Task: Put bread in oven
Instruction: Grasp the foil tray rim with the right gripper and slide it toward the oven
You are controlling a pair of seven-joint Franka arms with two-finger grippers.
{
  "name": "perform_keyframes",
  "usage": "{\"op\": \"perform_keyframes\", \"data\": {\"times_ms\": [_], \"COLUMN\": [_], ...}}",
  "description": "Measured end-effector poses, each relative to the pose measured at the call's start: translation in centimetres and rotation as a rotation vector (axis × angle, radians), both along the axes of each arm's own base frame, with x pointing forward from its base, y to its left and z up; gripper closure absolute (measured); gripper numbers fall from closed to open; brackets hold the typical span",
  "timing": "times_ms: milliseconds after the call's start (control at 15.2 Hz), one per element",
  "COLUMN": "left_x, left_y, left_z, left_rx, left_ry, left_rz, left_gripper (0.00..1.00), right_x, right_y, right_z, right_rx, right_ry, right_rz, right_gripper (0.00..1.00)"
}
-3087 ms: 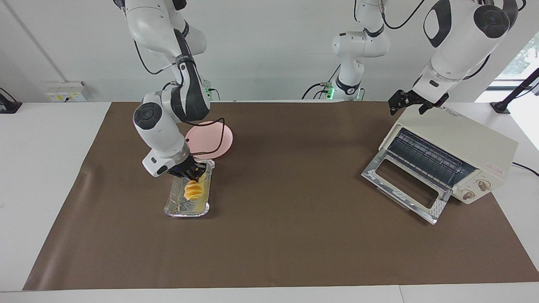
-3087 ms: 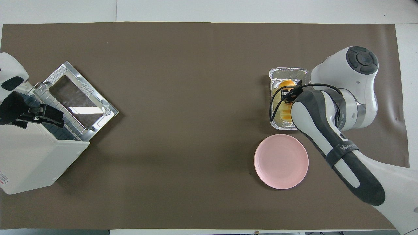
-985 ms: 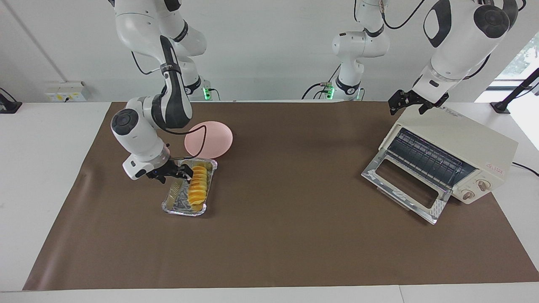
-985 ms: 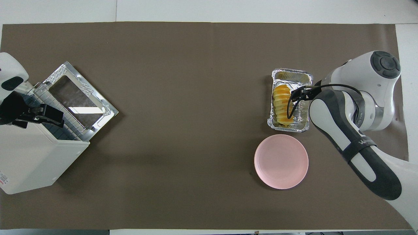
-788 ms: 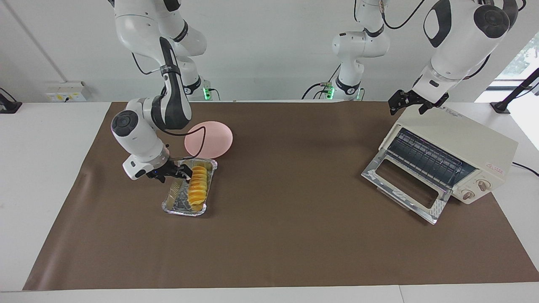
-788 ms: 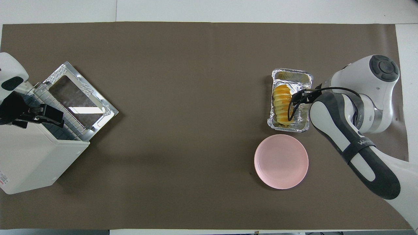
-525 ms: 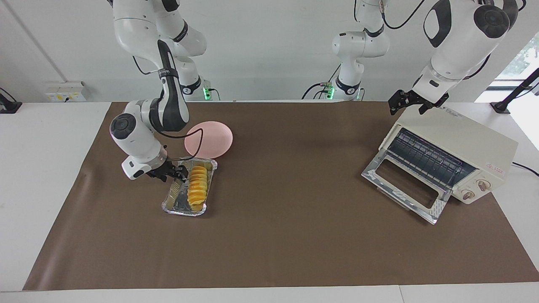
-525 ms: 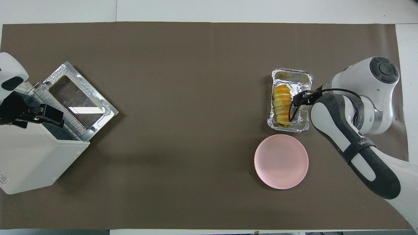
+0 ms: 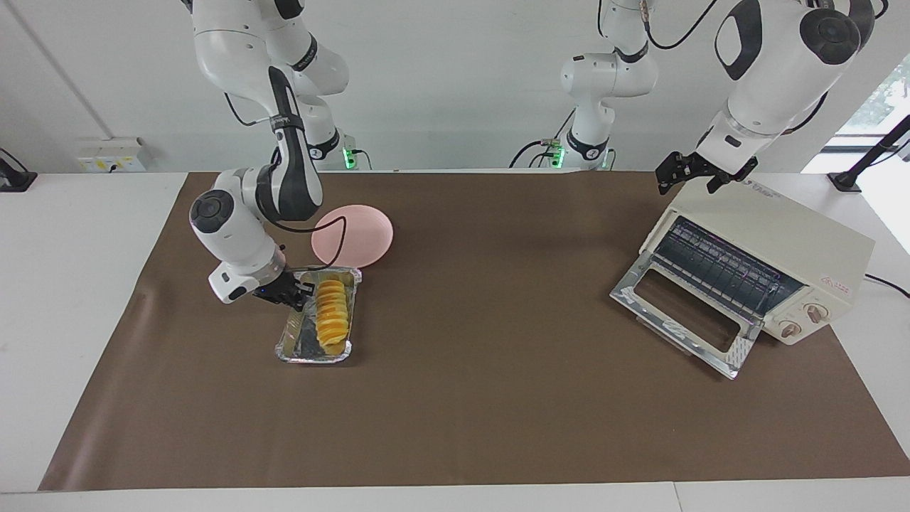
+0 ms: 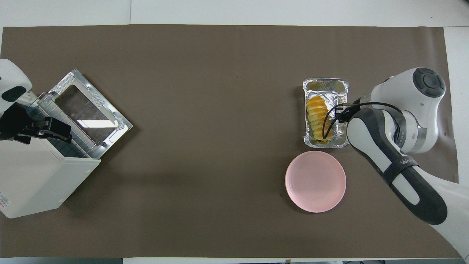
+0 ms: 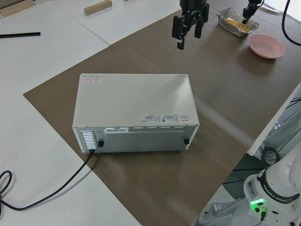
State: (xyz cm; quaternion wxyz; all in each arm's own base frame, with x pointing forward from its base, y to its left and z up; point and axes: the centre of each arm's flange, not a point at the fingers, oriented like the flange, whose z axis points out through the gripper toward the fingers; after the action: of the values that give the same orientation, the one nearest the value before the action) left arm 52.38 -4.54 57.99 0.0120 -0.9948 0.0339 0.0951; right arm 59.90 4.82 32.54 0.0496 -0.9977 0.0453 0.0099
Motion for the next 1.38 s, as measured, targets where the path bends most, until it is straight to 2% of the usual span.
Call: {"op": "perform_keyframes", "data": {"times_ms": [197,460,657,919,1116,1313,1379], "left_x": [0.0,0.0,0.0,0.0,0.0,0.0,0.0], "left_y": [0.0,0.0,0.0,0.0,0.0,0.0,0.0], "left_z": [0.0,0.0,0.0,0.0,0.0,0.0,0.0], "left_rx": [0.0,0.0,0.0,0.0,0.0,0.0,0.0], "left_ry": [0.0,0.0,0.0,0.0,0.0,0.0,0.0], "left_rz": [0.0,0.0,0.0,0.0,0.0,0.0,0.0], "left_gripper": [0.0,0.0,0.0,0.0,0.0,0.0,0.0], "right_x": [0.9,0.2,-0.1,1.7,2.0,1.6,1.4], "right_y": [6.9,19.0,25.7,32.6,33.2,33.2,33.2], "right_z": [3.2,7.3,7.3,3.7,0.9,-0.8,-1.0], "right_rx": [0.011,0.055,0.107,0.125,0.113,0.105,0.103], "right_ry": [-0.061,-0.125,-0.089,-0.047,-0.019,-0.007,-0.004], "right_rz": [0.031,0.041,0.022,-0.004,-0.011,-0.018,-0.018], "right_gripper": [0.98,0.98,0.98,0.98,0.98,0.98,0.92]}}
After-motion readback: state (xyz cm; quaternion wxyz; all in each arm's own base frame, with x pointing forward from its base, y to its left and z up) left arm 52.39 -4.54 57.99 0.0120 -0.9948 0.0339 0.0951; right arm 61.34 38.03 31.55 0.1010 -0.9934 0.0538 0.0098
